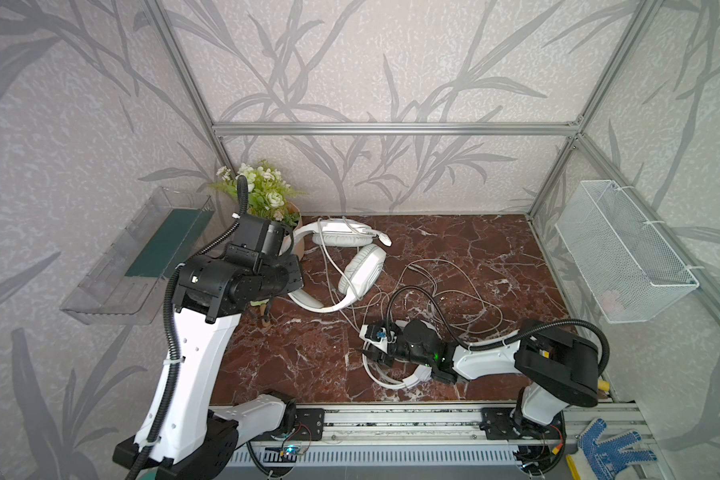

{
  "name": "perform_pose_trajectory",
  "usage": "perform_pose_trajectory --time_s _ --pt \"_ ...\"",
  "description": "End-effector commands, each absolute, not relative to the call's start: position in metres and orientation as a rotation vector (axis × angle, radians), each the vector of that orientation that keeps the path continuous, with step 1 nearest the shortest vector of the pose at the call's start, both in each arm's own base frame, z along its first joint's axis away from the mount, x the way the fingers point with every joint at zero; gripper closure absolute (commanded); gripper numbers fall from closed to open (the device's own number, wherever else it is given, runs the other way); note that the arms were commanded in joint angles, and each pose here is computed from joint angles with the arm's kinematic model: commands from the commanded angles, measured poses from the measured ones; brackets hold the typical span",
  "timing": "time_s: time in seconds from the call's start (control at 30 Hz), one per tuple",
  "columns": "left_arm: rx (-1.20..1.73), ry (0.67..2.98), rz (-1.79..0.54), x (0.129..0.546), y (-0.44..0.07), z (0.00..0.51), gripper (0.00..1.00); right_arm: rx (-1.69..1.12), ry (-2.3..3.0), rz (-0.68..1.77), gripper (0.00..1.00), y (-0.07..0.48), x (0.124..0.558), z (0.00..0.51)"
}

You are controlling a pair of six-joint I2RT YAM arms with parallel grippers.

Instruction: Wrap the headphones

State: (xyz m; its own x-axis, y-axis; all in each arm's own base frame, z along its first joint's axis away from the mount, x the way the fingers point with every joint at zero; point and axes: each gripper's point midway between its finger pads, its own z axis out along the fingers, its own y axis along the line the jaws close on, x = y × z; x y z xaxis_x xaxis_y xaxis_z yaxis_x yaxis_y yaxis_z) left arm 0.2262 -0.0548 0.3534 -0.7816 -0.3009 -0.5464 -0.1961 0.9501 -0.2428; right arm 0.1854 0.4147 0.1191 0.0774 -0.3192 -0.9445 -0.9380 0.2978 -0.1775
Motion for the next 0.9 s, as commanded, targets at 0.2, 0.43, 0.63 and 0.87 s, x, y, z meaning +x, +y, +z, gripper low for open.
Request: perform_pose_trajectory --time_s 0.2,0.43,0.63,0.87 --pt "-0.374 2.395 -0.268 0.227 -0.053 0.378 1.0 -1.22 1.535 0.63 0.61 0.412 0.195 0.096" --pt "-0.373 2.376 -0.25 0.226 -0.049 0.382 1.0 -1.23 1.559 0.6 0.8 0.409 0.197 0.092" --pt "-0.397 2.366 -0.131 0.234 -0.035 0.379 1.0 -1.261 1.552 0.596 1.0 0.39 0.181 0.125" --pt "-0.393 2.397 0.016 0.258 -0.028 0.363 1.0 -1.433 1.366 0.547 1.0 0.371 0.125 0.198"
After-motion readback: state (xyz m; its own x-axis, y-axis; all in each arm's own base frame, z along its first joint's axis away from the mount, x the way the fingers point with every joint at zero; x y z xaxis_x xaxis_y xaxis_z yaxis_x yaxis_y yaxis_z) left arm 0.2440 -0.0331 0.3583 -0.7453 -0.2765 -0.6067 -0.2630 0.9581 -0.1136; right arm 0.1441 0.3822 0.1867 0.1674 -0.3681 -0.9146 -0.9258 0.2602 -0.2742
